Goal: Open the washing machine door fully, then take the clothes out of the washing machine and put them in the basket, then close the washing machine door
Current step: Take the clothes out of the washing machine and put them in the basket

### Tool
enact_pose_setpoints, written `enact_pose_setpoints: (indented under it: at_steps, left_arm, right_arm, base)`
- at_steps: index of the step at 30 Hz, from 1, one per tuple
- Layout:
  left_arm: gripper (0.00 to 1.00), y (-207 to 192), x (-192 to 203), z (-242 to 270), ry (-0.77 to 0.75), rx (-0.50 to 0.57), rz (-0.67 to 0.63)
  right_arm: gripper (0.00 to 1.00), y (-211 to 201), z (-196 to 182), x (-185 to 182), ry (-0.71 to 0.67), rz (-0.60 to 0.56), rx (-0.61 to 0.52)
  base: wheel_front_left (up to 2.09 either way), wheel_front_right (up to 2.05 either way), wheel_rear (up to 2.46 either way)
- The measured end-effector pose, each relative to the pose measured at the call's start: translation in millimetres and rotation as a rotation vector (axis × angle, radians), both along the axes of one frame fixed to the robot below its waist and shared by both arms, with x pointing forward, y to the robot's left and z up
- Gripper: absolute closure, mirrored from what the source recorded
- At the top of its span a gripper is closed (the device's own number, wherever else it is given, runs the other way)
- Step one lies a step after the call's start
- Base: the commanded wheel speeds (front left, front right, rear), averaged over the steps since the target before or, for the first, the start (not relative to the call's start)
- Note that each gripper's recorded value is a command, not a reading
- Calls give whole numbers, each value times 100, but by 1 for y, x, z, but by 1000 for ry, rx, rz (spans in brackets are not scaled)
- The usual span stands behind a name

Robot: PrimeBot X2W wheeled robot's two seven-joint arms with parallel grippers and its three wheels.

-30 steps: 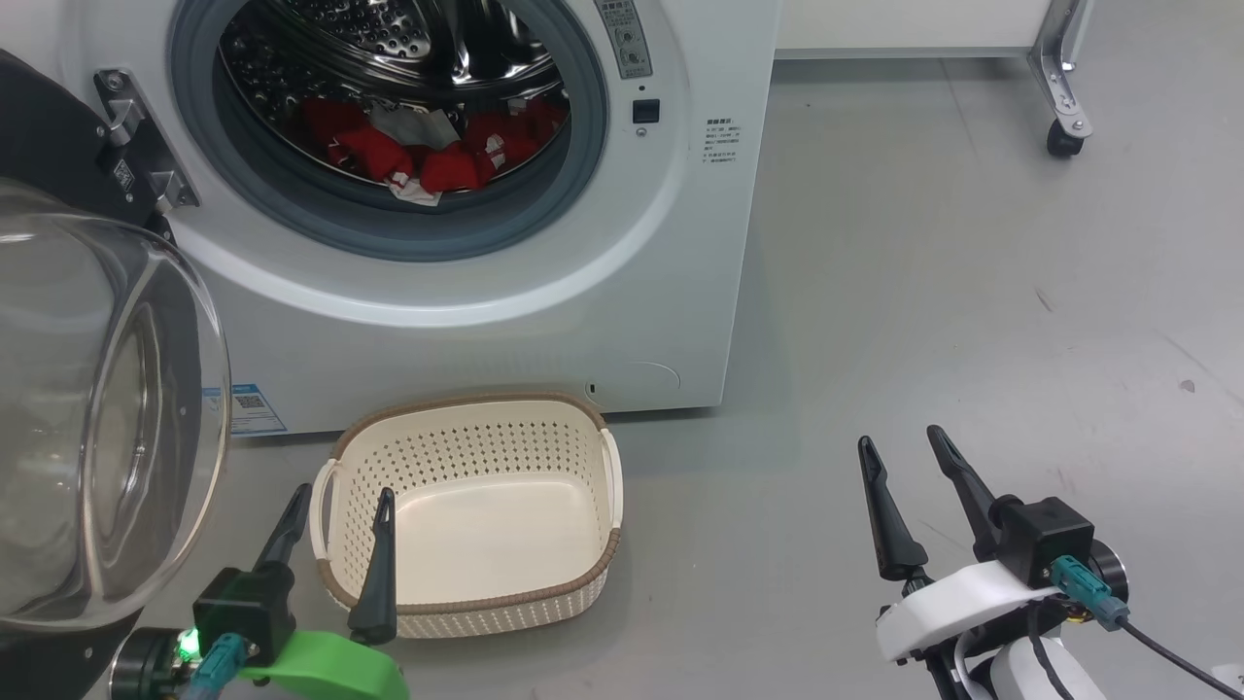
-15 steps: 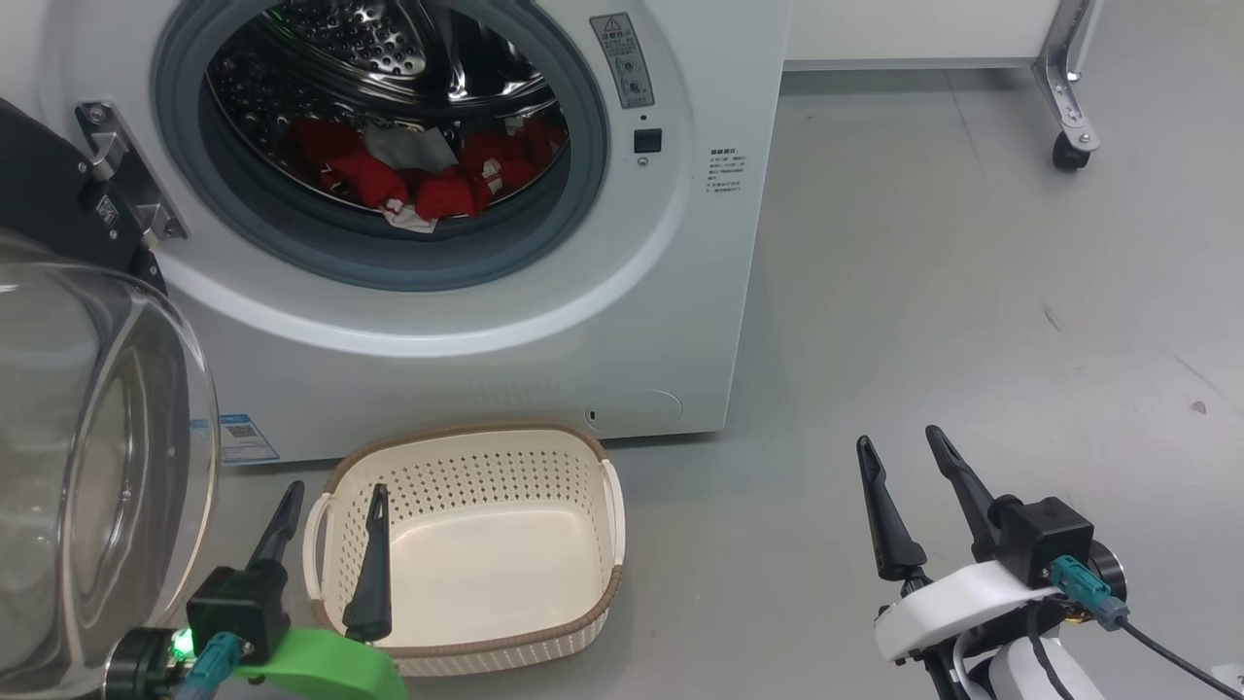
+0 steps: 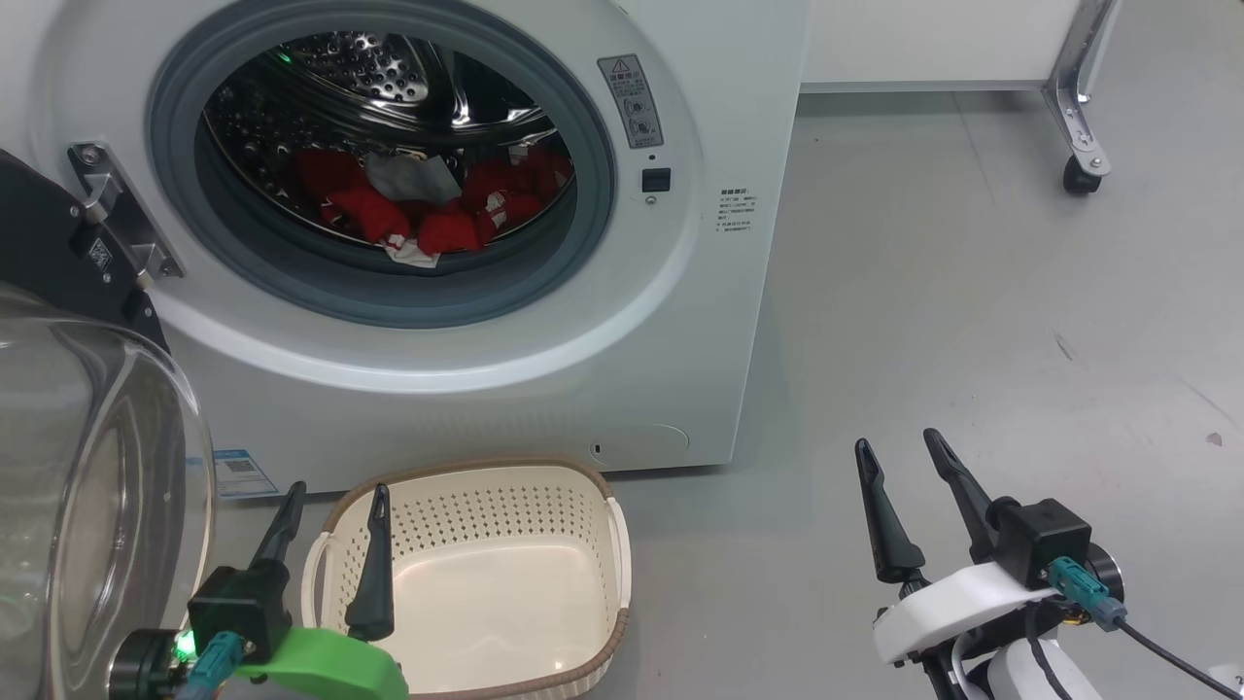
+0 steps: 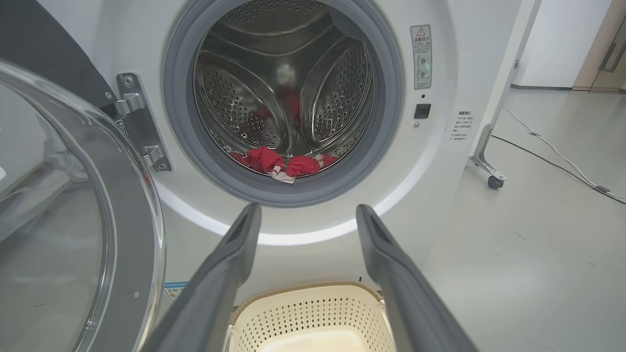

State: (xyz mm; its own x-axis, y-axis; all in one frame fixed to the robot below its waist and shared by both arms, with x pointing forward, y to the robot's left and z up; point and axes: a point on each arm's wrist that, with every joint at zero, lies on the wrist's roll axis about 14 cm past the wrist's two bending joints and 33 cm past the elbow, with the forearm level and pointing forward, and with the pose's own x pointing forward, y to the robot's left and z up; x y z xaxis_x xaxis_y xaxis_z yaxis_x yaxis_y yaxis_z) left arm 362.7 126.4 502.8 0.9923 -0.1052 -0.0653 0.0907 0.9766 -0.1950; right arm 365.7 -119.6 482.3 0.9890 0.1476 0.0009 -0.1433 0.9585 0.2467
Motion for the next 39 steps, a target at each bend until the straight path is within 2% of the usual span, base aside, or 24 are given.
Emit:
enact_pose_setpoints:
  at_steps: [30,39]
  left_arm:
    - [0,3,0,-9,38,-9,16]
    - [0,5,9,-29,104,-26,28]
  right_arm:
    - [0,2,-6,2,19,3,-1]
    - [0,2,-17,9,46,5,-10]
  base:
    - [5,-5,0]
    - [0,0,0]
